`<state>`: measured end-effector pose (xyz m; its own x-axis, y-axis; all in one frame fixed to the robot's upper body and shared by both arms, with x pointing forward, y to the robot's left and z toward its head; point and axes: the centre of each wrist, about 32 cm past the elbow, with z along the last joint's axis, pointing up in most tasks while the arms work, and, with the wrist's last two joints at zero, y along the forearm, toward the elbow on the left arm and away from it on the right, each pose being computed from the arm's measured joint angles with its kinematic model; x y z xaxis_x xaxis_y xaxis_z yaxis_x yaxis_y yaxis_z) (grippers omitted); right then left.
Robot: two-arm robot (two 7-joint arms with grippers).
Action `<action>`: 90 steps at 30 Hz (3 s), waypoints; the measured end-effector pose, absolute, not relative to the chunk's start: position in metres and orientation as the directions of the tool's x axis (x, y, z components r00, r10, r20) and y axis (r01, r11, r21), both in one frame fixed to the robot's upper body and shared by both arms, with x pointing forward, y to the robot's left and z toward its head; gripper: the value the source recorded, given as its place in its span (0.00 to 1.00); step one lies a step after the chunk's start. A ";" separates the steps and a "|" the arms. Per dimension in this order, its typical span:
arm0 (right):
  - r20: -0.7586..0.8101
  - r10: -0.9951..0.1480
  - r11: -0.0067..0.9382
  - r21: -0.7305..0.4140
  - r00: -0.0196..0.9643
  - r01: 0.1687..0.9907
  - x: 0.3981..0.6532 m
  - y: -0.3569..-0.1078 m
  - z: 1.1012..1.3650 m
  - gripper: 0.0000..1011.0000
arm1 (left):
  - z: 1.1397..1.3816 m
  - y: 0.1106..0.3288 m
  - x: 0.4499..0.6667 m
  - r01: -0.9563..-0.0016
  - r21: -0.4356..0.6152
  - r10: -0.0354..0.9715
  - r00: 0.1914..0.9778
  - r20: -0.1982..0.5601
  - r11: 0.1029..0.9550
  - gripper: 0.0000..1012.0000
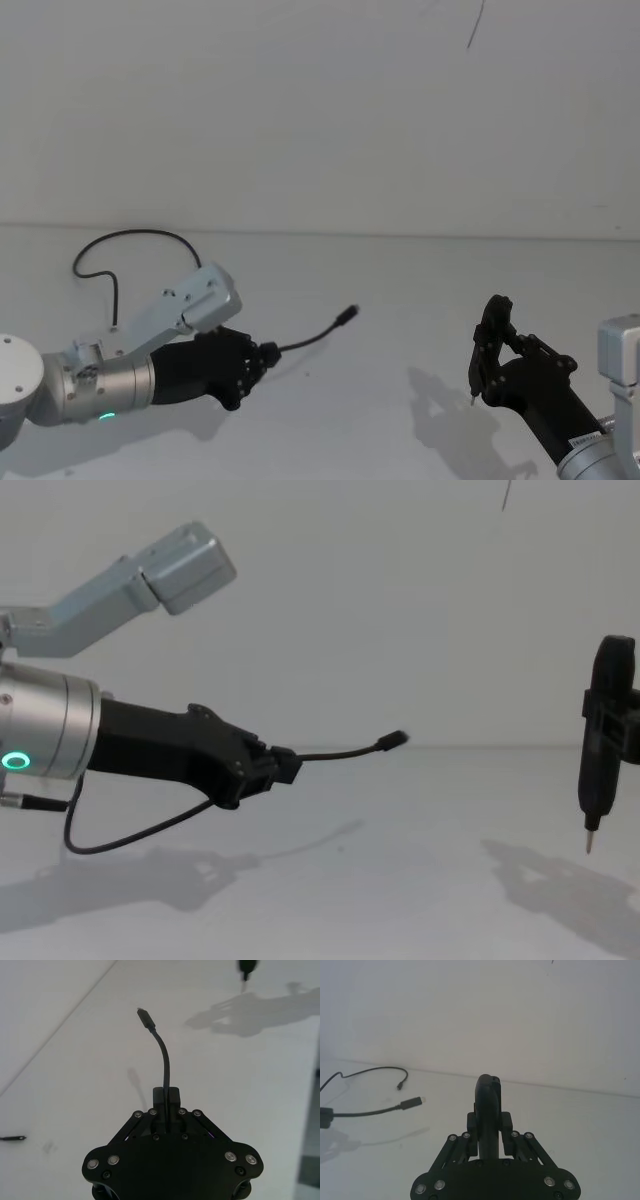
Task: Pick up the data cable with the one hand.
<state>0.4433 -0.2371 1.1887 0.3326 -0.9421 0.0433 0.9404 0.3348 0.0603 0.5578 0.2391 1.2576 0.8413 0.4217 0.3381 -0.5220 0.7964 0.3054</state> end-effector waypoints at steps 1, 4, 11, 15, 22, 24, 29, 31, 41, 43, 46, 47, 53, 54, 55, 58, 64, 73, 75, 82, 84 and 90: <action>0.043 -0.942 0.335 0.060 0.333 0.940 0.443 -0.237 1.189 0.27 | 1.259 0.239 0.556 -0.513 0.305 0.412 0.846 0.339 0.802 0.05; 0.043 -0.942 0.335 0.060 0.333 0.940 0.443 -0.237 1.189 0.27 | 1.263 0.239 0.550 -0.474 0.307 0.373 0.866 0.334 0.825 0.05; 0.043 -0.942 0.335 0.060 0.333 0.940 0.443 -0.237 1.189 0.27 | 1.266 0.238 0.538 -0.428 0.320 0.329 0.889 0.319 0.845 0.05; 0.043 -0.942 0.335 0.060 0.333 0.940 0.443 -0.237 1.189 0.27 | 1.265 0.239 0.531 -0.415 0.329 0.319 0.896 0.308 0.848 0.05; 0.043 -0.942 0.335 0.060 0.333 0.940 0.443 -0.237 1.189 0.27 | 1.260 0.238 0.523 -0.406 0.337 0.317 0.903 0.289 0.850 0.05; 0.043 -0.942 0.335 0.060 0.333 0.940 0.443 -0.237 1.189 0.27 | 1.259 0.238 0.521 -0.406 0.337 0.320 0.904 0.283 0.850 0.05; 0.043 -0.942 0.335 0.061 0.332 0.940 0.443 -0.237 1.189 0.27 | 1.256 0.237 0.517 -0.406 0.338 0.324 0.905 0.275 0.849 0.05; 0.041 -0.942 0.335 0.063 0.333 0.940 0.443 -0.237 1.189 0.27 | 1.256 0.236 0.516 -0.406 0.339 0.325 0.906 0.272 0.849 0.05; -0.012 -0.931 0.362 0.103 0.365 0.926 0.446 -0.235 1.197 0.27 | 1.253 0.235 0.513 -0.407 0.340 0.329 0.907 0.264 0.848 0.05; -0.034 -0.925 0.373 0.116 0.379 0.920 0.447 -0.234 1.199 0.27 | 1.253 0.235 0.512 -0.407 0.340 0.330 0.907 0.263 0.848 0.05; -0.062 -0.914 0.391 0.135 0.402 0.910 0.449 -0.232 1.203 0.27 | 1.252 0.235 0.512 -0.407 0.340 0.331 0.907 0.262 0.848 0.05; -0.069 -0.911 0.396 0.140 0.408 0.908 0.450 -0.232 1.204 0.27 | 1.252 0.235 0.512 -0.407 0.340 0.331 0.907 0.262 0.848 0.05; -0.125 -0.880 0.437 0.163 0.458 0.885 0.453 -0.230 1.209 0.27 | 1.252 0.235 0.511 -0.407 0.340 0.331 0.907 0.260 0.848 0.05; -0.131 -0.877 0.440 0.164 0.462 0.883 0.453 -0.230 1.210 0.27 | 1.252 0.235 0.511 -0.407 0.340 0.331 0.907 0.260 0.848 0.05; -0.141 -0.871 0.447 0.166 0.470 0.879 0.454 -0.229 1.210 0.27 | 1.252 0.235 0.511 -0.407 0.340 0.331 0.907 0.260 0.848 0.05; -0.156 -0.863 0.456 0.168 0.480 0.874 0.454 -0.229 1.211 0.27 | 1.251 0.235 0.511 -0.407 0.341 0.331 0.907 0.259 0.848 0.05; -0.196 -0.846 0.469 0.170 0.496 0.867 0.456 -0.230 1.210 0.27 | 1.251 0.235 0.511 -0.407 0.341 0.332 0.907 0.258 0.848 0.05; -0.235 -0.831 0.474 0.175 0.504 0.863 0.457 -0.231 1.208 0.27 | 1.251 0.235 0.510 -0.407 0.341 0.332 0.907 0.258 0.848 0.05; -0.243 -0.827 0.476 0.177 0.507 0.862 0.458 -0.231 1.207 0.27 | 1.251 0.235 0.510 -0.407 0.341 0.332 0.907 0.258 0.848 0.05; -0.266 -0.816 0.481 0.182 0.514 0.858 0.458 -0.230 1.206 0.27 | 1.251 0.235 0.510 -0.407 0.341 0.332 0.907 0.258 0.848 0.05; -0.272 -0.812 0.484 0.182 0.517 0.856 0.458 -0.230 1.206 0.27 | 1.251 0.235 0.510 -0.407 0.341 0.332 0.907 0.258 0.848 0.05; -0.291 -0.803 0.489 0.177 0.520 0.854 0.459 -0.229 1.203 0.27 | 1.251 0.235 0.510 -0.407 0.341 0.332 0.907 0.258 0.848 0.05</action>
